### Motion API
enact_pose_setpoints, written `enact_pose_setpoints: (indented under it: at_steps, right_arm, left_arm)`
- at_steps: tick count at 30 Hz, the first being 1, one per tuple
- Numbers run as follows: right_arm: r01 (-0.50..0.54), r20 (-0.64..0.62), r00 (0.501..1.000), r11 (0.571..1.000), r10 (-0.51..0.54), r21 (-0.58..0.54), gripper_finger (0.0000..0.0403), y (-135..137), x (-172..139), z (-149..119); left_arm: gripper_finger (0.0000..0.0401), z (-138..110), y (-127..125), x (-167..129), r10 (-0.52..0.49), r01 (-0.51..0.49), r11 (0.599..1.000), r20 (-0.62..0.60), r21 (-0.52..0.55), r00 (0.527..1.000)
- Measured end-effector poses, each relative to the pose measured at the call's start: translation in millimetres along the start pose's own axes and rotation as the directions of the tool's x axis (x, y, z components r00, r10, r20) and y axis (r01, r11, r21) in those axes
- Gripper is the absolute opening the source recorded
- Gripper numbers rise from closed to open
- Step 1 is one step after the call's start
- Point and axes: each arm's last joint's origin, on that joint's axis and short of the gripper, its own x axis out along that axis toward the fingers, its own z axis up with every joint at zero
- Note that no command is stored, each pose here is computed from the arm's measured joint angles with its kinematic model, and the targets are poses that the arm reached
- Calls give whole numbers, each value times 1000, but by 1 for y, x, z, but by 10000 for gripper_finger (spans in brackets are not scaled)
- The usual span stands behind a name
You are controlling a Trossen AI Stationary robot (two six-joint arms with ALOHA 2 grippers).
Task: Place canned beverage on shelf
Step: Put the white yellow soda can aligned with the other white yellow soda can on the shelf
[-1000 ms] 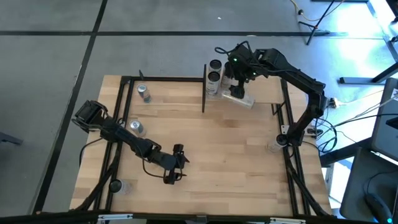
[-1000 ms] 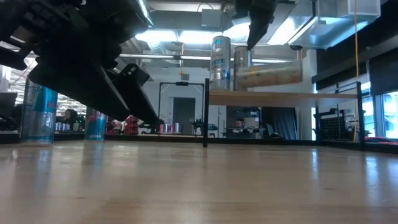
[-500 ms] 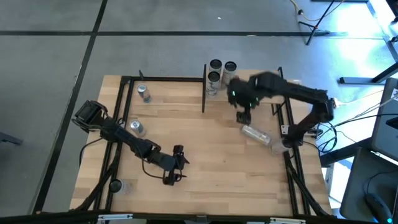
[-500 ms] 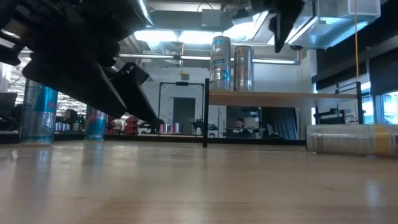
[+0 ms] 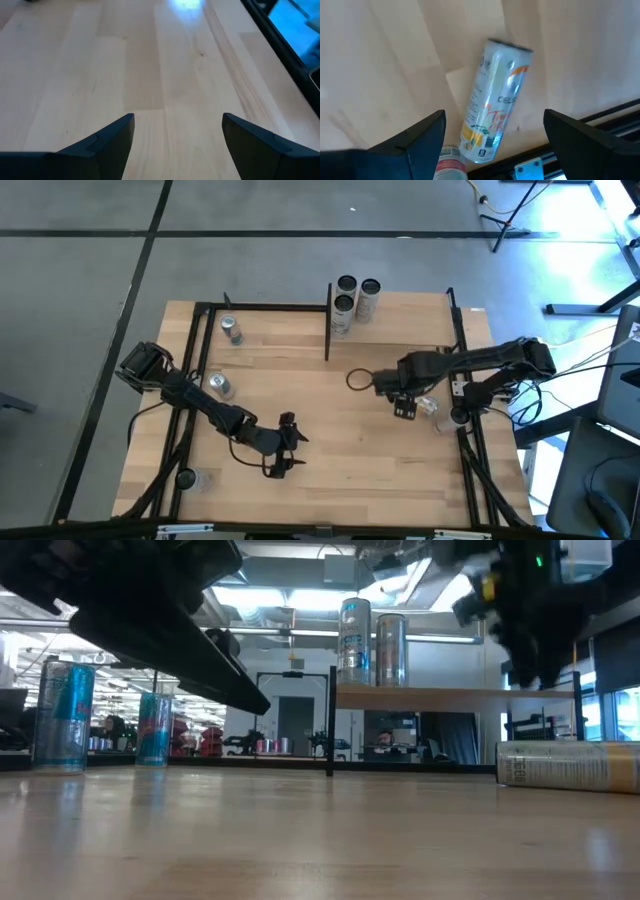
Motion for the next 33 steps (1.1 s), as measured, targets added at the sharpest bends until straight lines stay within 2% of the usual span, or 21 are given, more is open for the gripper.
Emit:
enact_pose_setpoints:
  at_steps: [8, 18, 22, 25, 29, 33]
  right_arm:
    - [97, -92, 991, 995, -95, 14, 319, -1, 57, -18]
    - [61, -62, 996, 997, -58, 49, 319, 2, 105, -31]
    - [23, -27, 999, 998, -22, 56, 318, 4, 114, -32]
    - [16, -20, 1000, 999, -15, 49, 290, 4, 115, -32]
    - [27, -13, 1000, 999, -26, 30, 213, 5, 112, -29]
    - [-43, 79, 996, 999, 43, 8, 212, 8, 98, -15]
  left_arm:
    - [286, -1, 1, 1, 70, -68, 994, 20, -83, 997]
    - [286, -2, -5, -1, 135, -129, 987, 55, -96, 989]
    - [286, -2, -5, -1, 136, -130, 987, 55, -96, 989]
    - [286, -2, -5, -1, 136, -130, 987, 55, -96, 989]
    - [286, -2, -5, -1, 137, -131, 987, 58, -97, 989]
    - [286, -1, -5, -1, 156, -149, 984, 74, -97, 985]
